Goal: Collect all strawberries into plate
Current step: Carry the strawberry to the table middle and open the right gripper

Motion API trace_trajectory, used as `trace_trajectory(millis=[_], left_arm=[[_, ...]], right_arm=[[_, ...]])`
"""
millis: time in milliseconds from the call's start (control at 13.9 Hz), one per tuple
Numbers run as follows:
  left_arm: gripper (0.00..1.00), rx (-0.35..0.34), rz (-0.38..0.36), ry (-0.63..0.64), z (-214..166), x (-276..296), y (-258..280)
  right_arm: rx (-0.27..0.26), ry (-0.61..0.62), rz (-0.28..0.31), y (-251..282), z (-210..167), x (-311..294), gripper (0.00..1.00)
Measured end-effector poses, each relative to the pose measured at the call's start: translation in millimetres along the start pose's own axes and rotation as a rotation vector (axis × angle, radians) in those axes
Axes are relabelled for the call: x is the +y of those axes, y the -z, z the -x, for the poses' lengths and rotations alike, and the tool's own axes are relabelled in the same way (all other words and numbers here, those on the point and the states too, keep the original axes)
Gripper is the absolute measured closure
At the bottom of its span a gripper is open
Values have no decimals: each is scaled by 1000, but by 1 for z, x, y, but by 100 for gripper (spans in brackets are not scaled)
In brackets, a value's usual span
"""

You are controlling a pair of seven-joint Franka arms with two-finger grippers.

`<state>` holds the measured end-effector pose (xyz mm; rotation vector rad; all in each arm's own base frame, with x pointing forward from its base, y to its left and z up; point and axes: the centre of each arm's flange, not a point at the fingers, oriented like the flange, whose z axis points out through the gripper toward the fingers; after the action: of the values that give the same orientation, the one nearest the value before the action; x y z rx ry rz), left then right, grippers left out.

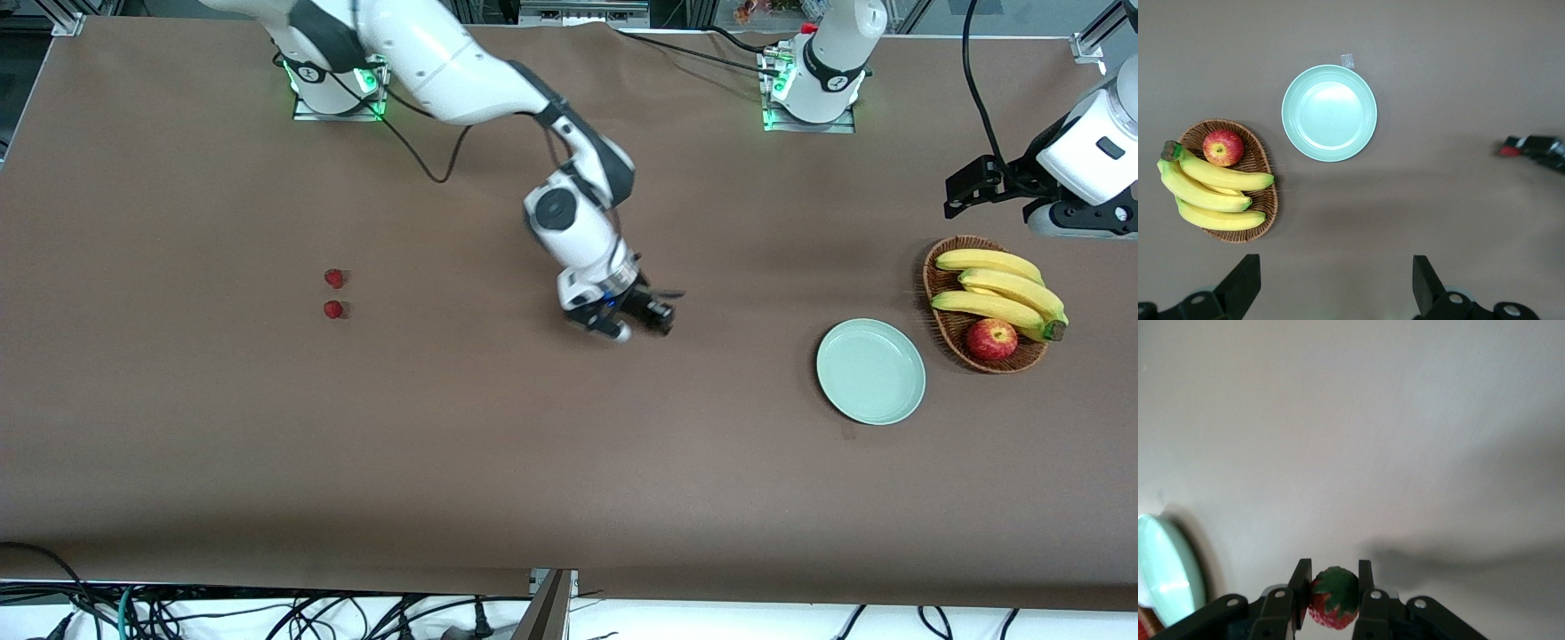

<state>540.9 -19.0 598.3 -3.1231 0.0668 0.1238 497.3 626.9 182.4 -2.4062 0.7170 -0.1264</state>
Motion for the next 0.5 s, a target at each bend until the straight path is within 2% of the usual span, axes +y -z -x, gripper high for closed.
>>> trace_trajectory(millis=[144, 288, 360, 432, 505], left_arm=[[0, -1, 0, 0, 0, 0, 0], [0, -1, 0, 0, 0, 0, 0], [0, -1, 0, 0, 0, 0, 0], [0, -1, 0, 0, 0, 0, 0], [0, -1, 0, 0, 0, 0, 0]], right_arm=[[-2, -17, -34, -8, 19, -2, 68], [1, -17, -41, -6, 18, -5, 67], [3, -18, -41, -6, 16, -5, 61], [7, -17, -42, -5, 14, -5, 50], [10, -16, -46, -4, 13, -7, 44]])
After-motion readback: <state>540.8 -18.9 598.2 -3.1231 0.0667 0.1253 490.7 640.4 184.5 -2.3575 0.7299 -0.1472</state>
